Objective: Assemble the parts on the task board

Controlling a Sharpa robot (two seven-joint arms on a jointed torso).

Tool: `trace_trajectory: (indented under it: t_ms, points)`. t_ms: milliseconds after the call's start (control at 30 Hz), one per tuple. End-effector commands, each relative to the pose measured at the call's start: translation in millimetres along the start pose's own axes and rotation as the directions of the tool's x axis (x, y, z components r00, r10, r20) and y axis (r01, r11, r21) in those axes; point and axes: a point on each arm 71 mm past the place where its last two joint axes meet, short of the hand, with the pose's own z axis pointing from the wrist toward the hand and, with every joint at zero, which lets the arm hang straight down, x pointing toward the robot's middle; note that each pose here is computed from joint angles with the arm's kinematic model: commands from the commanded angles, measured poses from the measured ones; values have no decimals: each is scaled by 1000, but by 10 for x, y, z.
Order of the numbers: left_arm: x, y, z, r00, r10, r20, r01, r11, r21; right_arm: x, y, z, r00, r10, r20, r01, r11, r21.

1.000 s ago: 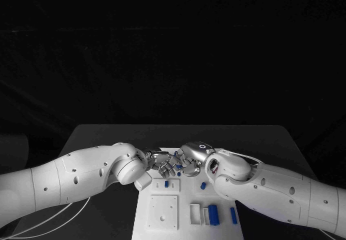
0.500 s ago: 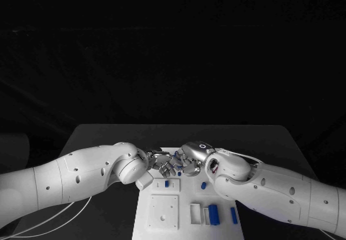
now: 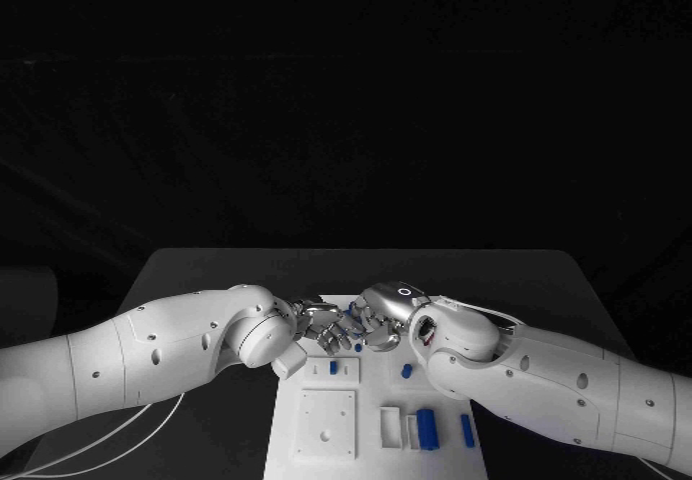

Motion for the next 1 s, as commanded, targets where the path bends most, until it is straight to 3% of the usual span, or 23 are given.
trace_trajectory:
  t_ms: [33,567,1000]
  points:
    - [-19,-46,-1,998,-50,28,49,998,30,33,62,2,1000,-11,-25,11,1000,-21]
    - [-69,-33,-8,995,-84,49,82,996,38,35,27,-5,1000,-1,-28,1,1000,-10]
    - [-136,-5,-19,992,-95,78,92,995,39,-2,-65,-30,999,41,23,-41,999,10]
